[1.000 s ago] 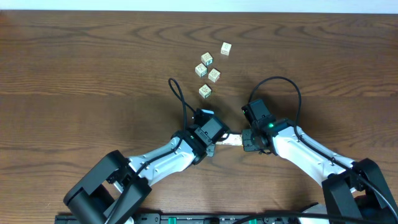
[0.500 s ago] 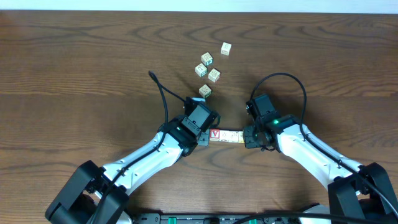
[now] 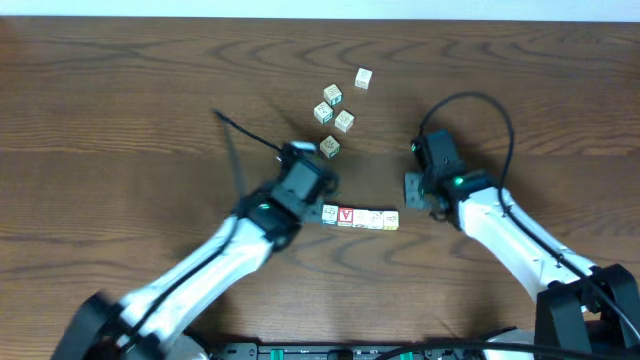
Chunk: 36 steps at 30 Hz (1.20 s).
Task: Lift 5 blocks
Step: 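Open both grippers and release the block row ends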
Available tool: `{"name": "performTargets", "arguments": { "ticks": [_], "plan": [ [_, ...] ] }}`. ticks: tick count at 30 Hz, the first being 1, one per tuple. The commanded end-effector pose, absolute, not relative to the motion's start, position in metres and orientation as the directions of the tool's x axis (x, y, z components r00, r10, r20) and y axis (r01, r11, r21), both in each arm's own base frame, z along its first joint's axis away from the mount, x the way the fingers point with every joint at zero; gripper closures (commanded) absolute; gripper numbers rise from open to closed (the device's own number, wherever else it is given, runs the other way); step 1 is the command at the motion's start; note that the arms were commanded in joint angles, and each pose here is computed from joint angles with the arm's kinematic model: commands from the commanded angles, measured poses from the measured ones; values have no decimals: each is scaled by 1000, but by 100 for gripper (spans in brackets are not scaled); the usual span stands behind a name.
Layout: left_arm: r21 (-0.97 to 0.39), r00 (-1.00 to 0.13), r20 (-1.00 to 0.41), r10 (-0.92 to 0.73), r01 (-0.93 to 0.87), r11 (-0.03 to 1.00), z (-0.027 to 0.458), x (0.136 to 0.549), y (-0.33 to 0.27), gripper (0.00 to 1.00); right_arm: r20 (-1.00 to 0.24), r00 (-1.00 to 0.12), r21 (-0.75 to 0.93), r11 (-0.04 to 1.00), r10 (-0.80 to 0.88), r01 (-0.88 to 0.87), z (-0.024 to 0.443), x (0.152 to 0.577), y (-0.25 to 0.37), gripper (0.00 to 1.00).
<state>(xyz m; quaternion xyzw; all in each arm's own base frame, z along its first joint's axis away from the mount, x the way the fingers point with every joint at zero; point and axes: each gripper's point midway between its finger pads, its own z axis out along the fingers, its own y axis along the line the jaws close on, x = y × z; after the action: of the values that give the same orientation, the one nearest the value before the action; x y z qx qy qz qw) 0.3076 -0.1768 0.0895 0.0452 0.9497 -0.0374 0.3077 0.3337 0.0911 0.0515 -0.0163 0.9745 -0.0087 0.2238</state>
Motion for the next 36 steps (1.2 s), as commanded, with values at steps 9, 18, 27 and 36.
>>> {"name": "performTargets", "arguments": {
  "ticks": [9,18,27,36],
  "plan": [
    [-83,-464,-876,-129,-118,990,254,321,-51,66,-706,-690,-143,986,-161,-84,118,410,73,43],
    [-163,-108,-968,-226,-412,896,342,231,56,58,-848,-493,-192,980,-193,-54,205,423,67,1],
    [-277,120,-961,-249,-395,876,366,132,74,29,-916,-376,-142,990,-140,-24,297,337,44,1],
    [-267,127,-964,-236,-489,830,358,51,97,23,-975,-217,38,999,44,32,346,200,5,1]
  ]
}}
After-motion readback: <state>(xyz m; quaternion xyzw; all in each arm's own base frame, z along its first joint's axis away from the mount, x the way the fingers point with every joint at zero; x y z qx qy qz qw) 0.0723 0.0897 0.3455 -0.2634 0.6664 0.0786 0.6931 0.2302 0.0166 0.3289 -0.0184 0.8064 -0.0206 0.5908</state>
